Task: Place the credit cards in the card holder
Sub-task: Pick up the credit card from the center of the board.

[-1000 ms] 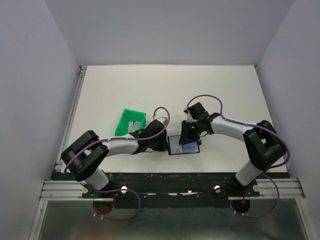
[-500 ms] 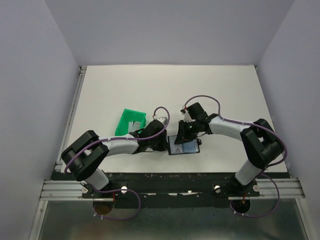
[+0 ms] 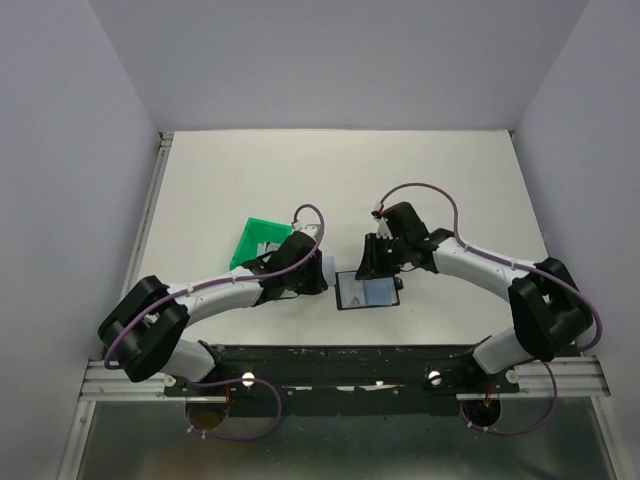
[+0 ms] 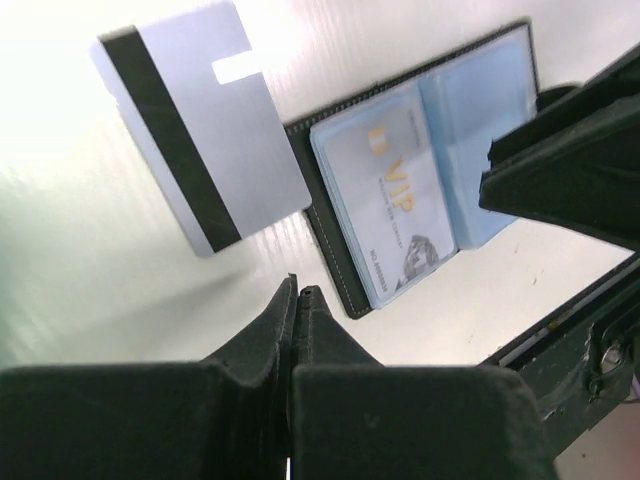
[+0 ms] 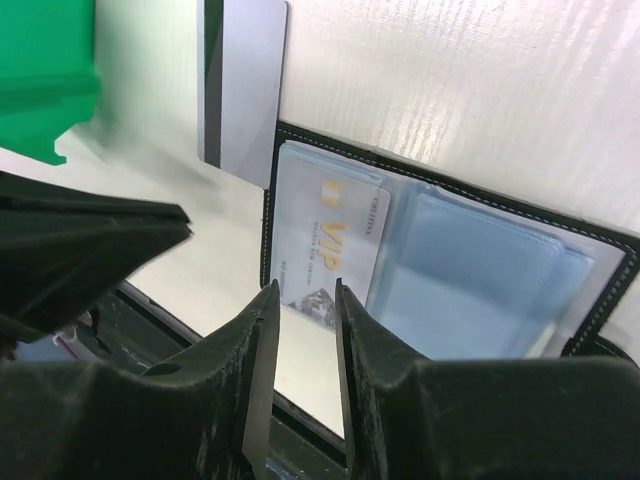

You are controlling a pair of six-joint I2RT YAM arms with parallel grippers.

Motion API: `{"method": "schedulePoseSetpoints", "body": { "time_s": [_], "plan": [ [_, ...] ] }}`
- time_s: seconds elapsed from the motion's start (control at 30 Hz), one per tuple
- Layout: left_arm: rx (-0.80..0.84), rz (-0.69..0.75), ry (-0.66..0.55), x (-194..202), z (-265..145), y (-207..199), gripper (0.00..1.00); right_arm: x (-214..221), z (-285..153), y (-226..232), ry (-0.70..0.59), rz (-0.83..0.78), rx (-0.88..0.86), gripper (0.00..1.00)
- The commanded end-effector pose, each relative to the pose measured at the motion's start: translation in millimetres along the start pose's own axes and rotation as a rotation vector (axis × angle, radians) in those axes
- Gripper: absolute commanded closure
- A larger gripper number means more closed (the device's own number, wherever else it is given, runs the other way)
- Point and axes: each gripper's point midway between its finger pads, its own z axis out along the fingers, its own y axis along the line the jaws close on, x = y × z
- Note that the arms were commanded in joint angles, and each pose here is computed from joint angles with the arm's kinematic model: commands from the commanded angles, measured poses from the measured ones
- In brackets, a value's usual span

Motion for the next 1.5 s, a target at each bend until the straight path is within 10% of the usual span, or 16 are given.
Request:
{"method": "schedulePoseSetpoints", "body": {
  "time_s": [0.0,0.3,1.13,1.47],
  "plan": [
    [-0.045,0.024,-0.11,-41.2,-21.0,3.7,0.97,5.8,-11.4,-13.4,-0.037,0.011,0.076,0.63],
    [-0.117,0.046,-0.182,-111.4,8.5,14.5,0.72,15.6,-27.5,-12.6,-0.071,0.027,0.065,0.61],
    [-0.316,0.008,-0.007,-60.2,56.9,72.9,0.72,28.1,-38.4,-12.1,-0.078,0.013,0.039,0.6],
    [-0.294,0.033,-0.114,-102.6,38.6,51.4,0.7,-15.4,-24.8,11.4,-0.118,-0.059,-0.02,0.57]
  ]
}}
